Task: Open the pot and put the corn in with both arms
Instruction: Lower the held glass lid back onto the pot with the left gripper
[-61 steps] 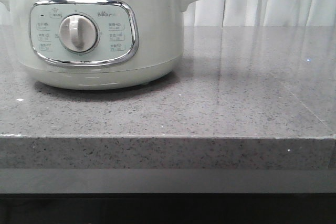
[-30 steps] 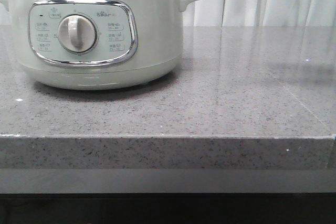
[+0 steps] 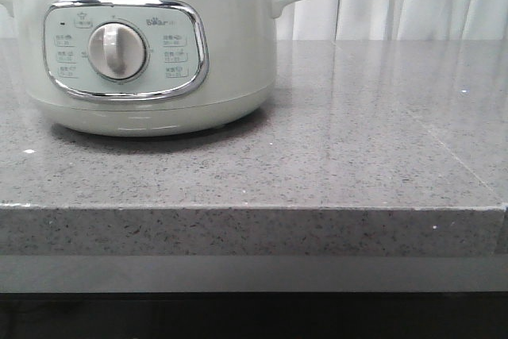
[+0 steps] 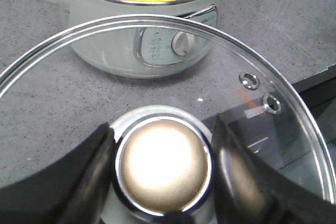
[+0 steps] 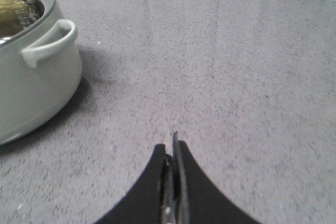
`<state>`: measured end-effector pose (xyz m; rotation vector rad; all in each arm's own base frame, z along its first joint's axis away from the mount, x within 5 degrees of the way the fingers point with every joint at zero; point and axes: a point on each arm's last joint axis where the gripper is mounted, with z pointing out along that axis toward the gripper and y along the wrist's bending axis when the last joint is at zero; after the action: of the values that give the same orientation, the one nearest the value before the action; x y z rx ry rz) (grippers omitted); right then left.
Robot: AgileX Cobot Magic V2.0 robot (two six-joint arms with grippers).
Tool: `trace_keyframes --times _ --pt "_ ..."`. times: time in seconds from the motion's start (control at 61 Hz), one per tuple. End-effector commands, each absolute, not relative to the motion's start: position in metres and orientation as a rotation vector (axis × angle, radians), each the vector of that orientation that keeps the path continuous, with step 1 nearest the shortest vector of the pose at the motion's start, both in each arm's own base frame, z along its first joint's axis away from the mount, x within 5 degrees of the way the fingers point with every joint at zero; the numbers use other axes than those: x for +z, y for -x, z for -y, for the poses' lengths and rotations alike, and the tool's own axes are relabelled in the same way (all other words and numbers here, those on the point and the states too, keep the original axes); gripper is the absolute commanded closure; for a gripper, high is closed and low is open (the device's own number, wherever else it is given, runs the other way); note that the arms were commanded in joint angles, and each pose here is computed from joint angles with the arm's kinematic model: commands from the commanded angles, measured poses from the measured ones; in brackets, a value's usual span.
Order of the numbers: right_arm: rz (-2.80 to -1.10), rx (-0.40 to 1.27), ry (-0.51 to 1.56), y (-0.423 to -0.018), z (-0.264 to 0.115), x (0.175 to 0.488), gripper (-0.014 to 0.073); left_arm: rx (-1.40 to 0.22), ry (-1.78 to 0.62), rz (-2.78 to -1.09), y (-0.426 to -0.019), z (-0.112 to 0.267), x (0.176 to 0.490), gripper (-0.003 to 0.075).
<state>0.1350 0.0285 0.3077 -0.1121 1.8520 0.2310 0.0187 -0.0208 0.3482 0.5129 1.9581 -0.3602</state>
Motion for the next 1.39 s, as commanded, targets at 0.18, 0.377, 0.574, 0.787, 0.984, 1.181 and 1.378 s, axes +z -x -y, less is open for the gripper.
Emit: trace_keyframes --times 0.18,0.377,0.574,0.787,0.984,1.181,1.378 --pt "-1.617 0.226 0.091 -0.084 -0.017 0.295 0.0664 -0.408 -0.457 -1.794 -0.021 0.022 0.370 0.0498" --pt "-1.571 0.228 0.089 -0.075 -0.016 0.294 0.0664 -0.410 -0.457 -1.793 -0.021 0.022 0.371 0.0498" --pt "-1.570 0.228 0.089 -0.075 -0.016 0.294 0.0664 -0.401 -0.465 -1.844 -0.042 0.031 0.387 0.0498" --pt "-1.560 0.227 0.086 -0.075 -0.016 0.295 0.0664 -0.383 -0.487 -1.965 -0.110 0.059 0.420 0.0498" --pt "-1.560 0.227 0.086 -0.075 -0.016 0.295 0.0664 -0.383 -0.483 -1.975 -0.169 0.084 0.451 0.0498" --pt "-1.558 0.227 0.086 -0.075 -0.015 0.296 0.0664 -0.381 -0.486 -1.983 -0.228 0.109 0.470 0.0498" --pt "-1.557 0.227 0.086 -0.075 -0.015 0.296 0.0664 -0.378 -0.496 -1.998 -0.283 0.132 0.475 0.0498"
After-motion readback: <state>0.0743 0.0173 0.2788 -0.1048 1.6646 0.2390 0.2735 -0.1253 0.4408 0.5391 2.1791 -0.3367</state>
